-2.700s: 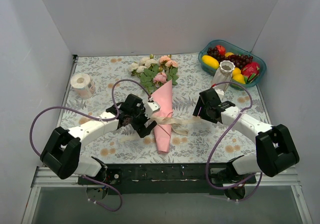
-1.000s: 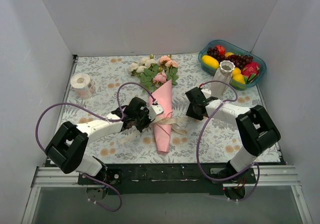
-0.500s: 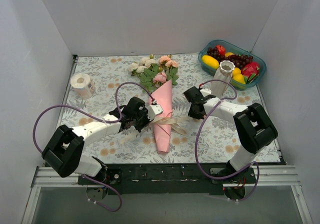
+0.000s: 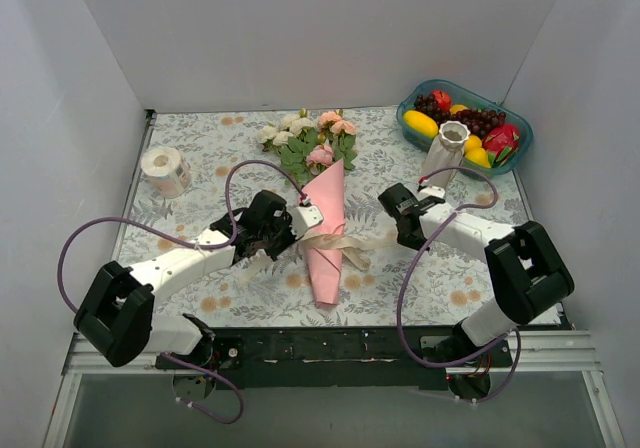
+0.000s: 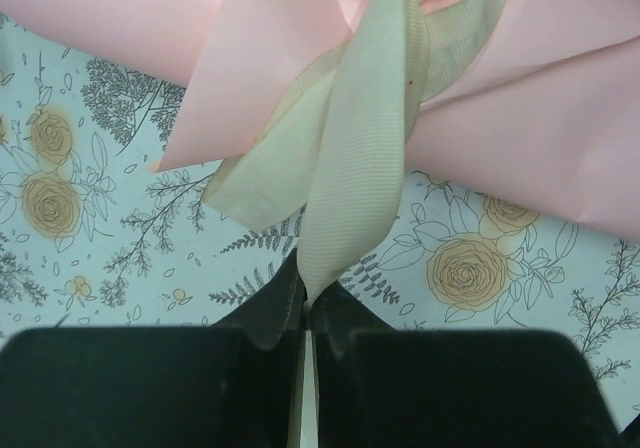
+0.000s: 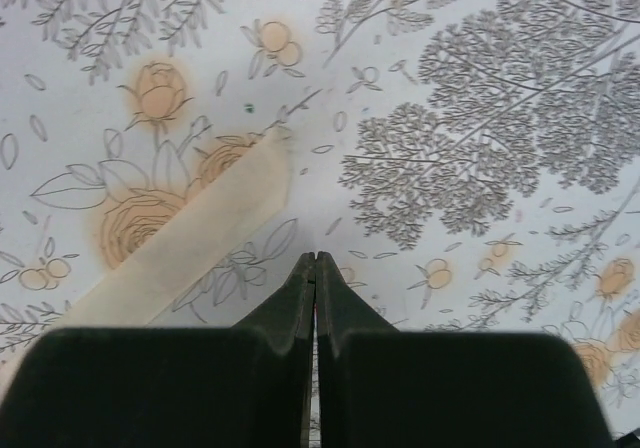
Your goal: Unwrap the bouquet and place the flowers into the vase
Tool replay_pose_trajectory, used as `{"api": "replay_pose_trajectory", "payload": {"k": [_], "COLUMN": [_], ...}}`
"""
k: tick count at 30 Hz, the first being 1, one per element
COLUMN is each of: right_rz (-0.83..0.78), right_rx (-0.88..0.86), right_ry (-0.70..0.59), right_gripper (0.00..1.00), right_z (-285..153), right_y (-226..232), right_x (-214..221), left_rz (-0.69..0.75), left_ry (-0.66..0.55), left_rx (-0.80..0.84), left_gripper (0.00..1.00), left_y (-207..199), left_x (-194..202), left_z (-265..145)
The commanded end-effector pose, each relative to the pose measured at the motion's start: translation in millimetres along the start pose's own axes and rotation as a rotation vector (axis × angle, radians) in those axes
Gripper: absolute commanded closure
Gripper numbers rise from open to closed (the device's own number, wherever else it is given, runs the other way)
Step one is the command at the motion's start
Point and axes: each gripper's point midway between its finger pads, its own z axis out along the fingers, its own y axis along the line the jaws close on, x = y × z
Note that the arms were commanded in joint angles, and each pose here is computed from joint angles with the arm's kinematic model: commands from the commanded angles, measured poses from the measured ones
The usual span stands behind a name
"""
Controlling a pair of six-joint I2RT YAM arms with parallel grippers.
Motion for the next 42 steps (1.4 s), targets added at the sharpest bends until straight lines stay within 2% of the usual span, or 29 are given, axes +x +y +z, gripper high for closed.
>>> {"api": "replay_pose_trajectory", "payload": {"k": [1,3,4,5,6,7,8,9,10,14,16,19,21,27,36,42], "right_rz": [0.068,0.093,0.047,0.045,0.022,-0.110,-0.149,-0.206,-0.342,-0.602,-0.666,-0.742,-0.814,-1.024,-1.166,-1.208], "right_rx": [0.082,0.066,0.001,-0.123,-0.224,-0.340,-0.442,-0.490,-0.552,-0.744,-0.839,-0.989,-1.012,-0.987,-0.888,-0.773], "right_ry": [-0.062,-0.084,-0.066,-0.111,-0.142,-0.170,-0.241,-0.280,-0.321,-0.337,-0.392,-0.563,-0.672,-0.659,-0.718,-0.739], "right_gripper": [0.99,0.99,0.99,0.99,0.90,0.80,0.71,0.57,0.54,0.52,0.52,0.50,0.46,0.46,0.46,0.46], "right_z": [-9,-14,-18,-23,-34,-49,-65,-80,-93,-113,-124,-150,-162,-156,-147,-131], "right_y": [-32,-34,-25,2,20,46,72,88,105,135,136,132,127,129,143,148], "right_x": [-14,-22,-21,-33,-38,-34,-44,-50,-47,-32,-18,-7,-6,28,41,32], "left_rz": [0.025,0.031,0.031,0.035,0.032,0.031,0.017,0.012,0.009,-0.003,-0.005,-0.002,-0.001,-0.007,-0.016,-0.025], "left_ry": [-0.036,-0.030,-0.036,-0.039,-0.036,-0.041,-0.031,-0.031,-0.029,-0.023,-0.024,-0.019,-0.023,-0.010,-0.004,-0.005], "left_rx": [-0.074,-0.084,-0.086,-0.075,-0.068,-0.060,-0.051,-0.048,-0.045,-0.032,-0.030,-0.035,-0.040,-0.029,-0.022,-0.015], "left_gripper": [1.00,1.00,1.00,1.00,1.00,1.00,1.00,1.00,0.99,0.99,0.99,0.99,0.99,0.99,0.98,0.98], "left_y": [19,23,23,20,19,17,16,16,16,16,16,18,19,16,15,15], "left_x": [-17,-15,-15,-16,-14,-15,-13,-15,-15,-17,-19,-19,-20,-15,-15,-18], "left_z": [-24,-28,-30,-30,-30,-29,-27,-26,-25,-20,-20,-19,-19,-16,-13,-12]}}
